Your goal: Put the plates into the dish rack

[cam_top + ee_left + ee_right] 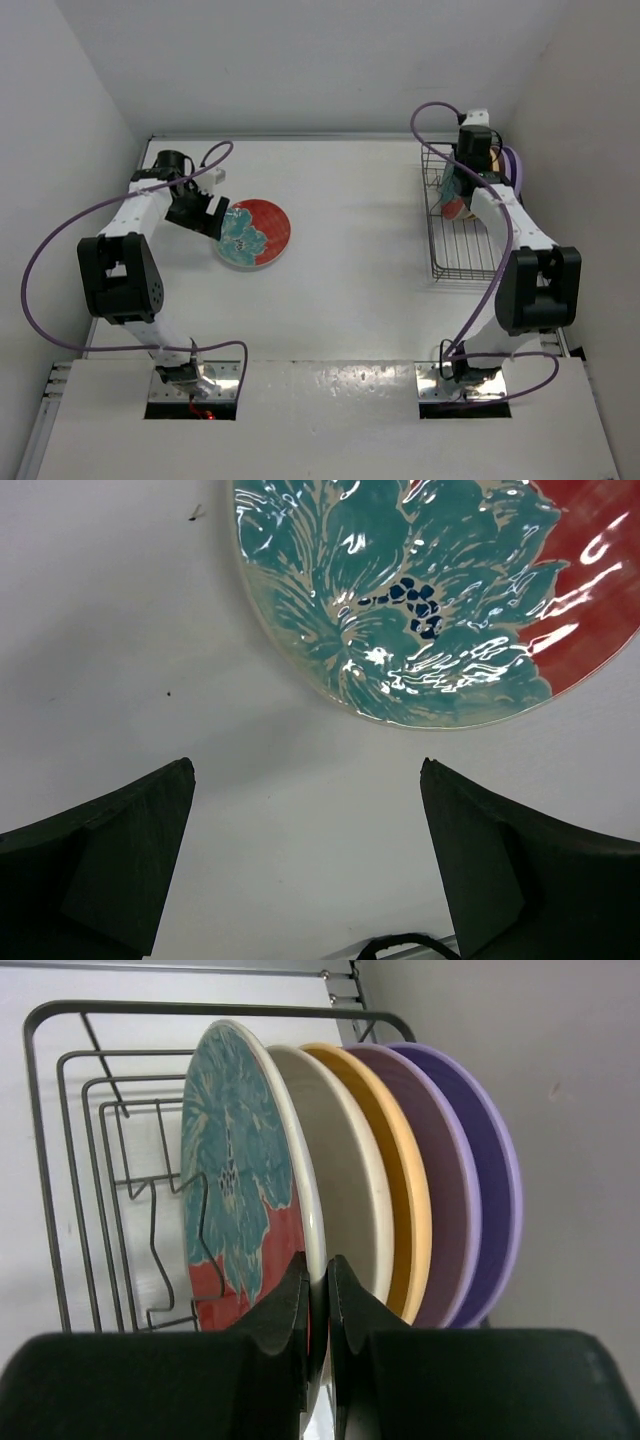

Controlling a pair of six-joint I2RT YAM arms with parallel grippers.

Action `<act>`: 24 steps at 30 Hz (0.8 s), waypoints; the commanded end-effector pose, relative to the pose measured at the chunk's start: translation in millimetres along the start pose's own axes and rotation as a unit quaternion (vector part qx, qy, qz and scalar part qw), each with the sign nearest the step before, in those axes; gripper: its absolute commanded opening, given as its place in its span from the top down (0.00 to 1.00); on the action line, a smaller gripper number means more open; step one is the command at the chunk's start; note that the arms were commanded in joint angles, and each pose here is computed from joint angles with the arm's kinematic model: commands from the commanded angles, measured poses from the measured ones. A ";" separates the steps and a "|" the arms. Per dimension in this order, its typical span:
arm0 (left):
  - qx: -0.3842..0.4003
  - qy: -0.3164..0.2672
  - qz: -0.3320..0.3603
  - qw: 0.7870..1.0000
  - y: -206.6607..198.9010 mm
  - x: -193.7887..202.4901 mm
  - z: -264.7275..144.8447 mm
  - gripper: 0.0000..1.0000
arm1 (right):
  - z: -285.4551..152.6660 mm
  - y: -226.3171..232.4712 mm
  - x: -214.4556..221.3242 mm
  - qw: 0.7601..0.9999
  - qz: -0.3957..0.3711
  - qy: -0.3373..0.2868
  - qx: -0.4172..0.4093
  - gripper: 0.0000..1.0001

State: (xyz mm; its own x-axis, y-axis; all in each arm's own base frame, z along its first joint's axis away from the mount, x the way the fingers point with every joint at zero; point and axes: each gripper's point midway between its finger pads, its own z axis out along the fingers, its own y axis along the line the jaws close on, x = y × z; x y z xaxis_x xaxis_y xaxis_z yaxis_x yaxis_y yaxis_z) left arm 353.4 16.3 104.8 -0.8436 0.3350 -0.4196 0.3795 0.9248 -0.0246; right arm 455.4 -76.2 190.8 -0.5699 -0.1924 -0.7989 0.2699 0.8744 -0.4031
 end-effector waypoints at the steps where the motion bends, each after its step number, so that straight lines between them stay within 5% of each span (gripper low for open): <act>1: 0.013 0.014 0.012 1.000 -0.1 1.8 14.7 0.00 | 0.9 -9.2 -37.8 0.993 0.109 -0.043 0.003 0.94; 11: 0.022 0.041 -0.018 0.999 18.6 -4.7 65.9 0.00 | -13.1 -16.7 -44.1 0.995 0.098 -0.027 -0.004 0.40; 17: 0.039 0.054 -0.023 0.998 19.7 -1.6 90.7 0.02 | -50.9 -26.4 -79.6 0.994 0.081 -0.072 -0.031 0.30; 21: 0.098 0.043 -0.037 0.994 9.6 -2.9 106.7 0.36 | -78.3 -20.1 -97.7 0.990 0.075 -0.107 -0.060 0.29; 24: 0.169 0.069 -0.037 0.983 -9.8 8.0 119.6 0.51 | -97.9 -20.3 -105.9 0.985 0.085 -0.132 -0.069 0.29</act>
State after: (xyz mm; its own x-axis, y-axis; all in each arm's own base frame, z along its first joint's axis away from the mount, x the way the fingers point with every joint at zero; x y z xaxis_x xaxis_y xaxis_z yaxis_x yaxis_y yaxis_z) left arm 391.6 -0.7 15.8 -0.9060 0.3017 -0.2968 0.3775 0.8931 -0.2446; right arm 439.4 -43.6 289.8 -0.3966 -0.1184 -0.9103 0.2518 0.9396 -0.2320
